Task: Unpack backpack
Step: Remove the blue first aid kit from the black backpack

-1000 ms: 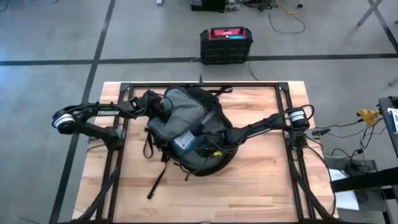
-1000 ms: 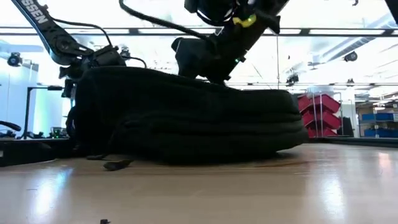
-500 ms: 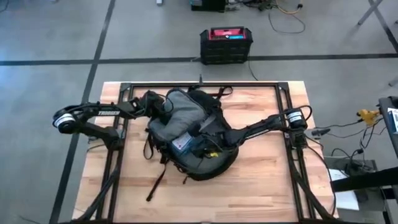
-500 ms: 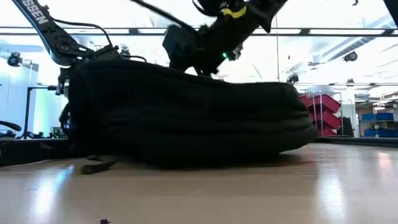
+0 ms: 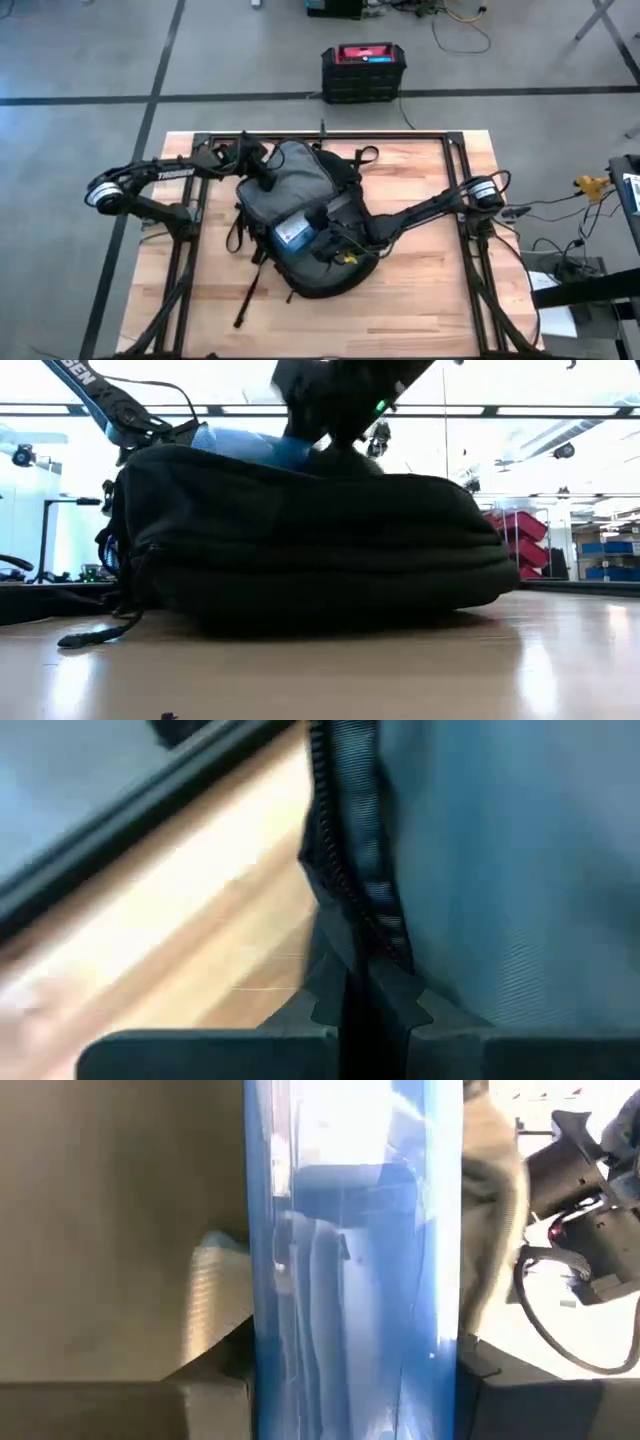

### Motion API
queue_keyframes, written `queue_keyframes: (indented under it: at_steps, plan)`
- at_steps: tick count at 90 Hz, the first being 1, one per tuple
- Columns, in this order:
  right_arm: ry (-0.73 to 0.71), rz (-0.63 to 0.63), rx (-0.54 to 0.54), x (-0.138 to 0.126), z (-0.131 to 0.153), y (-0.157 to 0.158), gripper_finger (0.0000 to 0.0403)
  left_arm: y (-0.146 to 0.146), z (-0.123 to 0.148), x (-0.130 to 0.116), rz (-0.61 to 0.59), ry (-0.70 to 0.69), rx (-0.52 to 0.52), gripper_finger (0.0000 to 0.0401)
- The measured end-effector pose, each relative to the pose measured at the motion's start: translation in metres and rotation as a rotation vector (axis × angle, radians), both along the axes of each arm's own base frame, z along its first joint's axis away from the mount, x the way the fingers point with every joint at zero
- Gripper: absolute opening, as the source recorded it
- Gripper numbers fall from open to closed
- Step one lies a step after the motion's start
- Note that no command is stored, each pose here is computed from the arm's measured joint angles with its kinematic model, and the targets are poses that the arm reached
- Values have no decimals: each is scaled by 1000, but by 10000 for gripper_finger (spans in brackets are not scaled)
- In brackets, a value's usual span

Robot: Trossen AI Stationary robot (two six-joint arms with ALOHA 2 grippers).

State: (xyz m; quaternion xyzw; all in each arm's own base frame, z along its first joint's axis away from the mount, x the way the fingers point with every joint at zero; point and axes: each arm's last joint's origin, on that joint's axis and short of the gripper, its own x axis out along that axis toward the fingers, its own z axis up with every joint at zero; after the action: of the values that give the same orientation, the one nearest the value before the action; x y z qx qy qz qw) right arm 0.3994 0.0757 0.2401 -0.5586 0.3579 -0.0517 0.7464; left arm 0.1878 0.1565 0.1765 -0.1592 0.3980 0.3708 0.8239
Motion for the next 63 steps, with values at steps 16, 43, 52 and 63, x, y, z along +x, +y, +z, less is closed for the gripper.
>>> queue_keyframes:
  at_steps: [16, 43, 52, 63]
  plan:
    - [-3, -50, 128, -32, 29, 10, 149, 4, 2, -2, 7, 26, 37, 4]
    - [-48, -350, 373, -115, 85, -12, 149, 5, 8, -3, 27, 46, 81, 4]
    - [-83, -495, 454, -147, 99, -26, 149, 2, 8, -2, -16, 27, 51, 4]
    - [-134, -702, 545, -184, 110, -44, 149, -6, 6, 1, -103, 39, 8, 4]
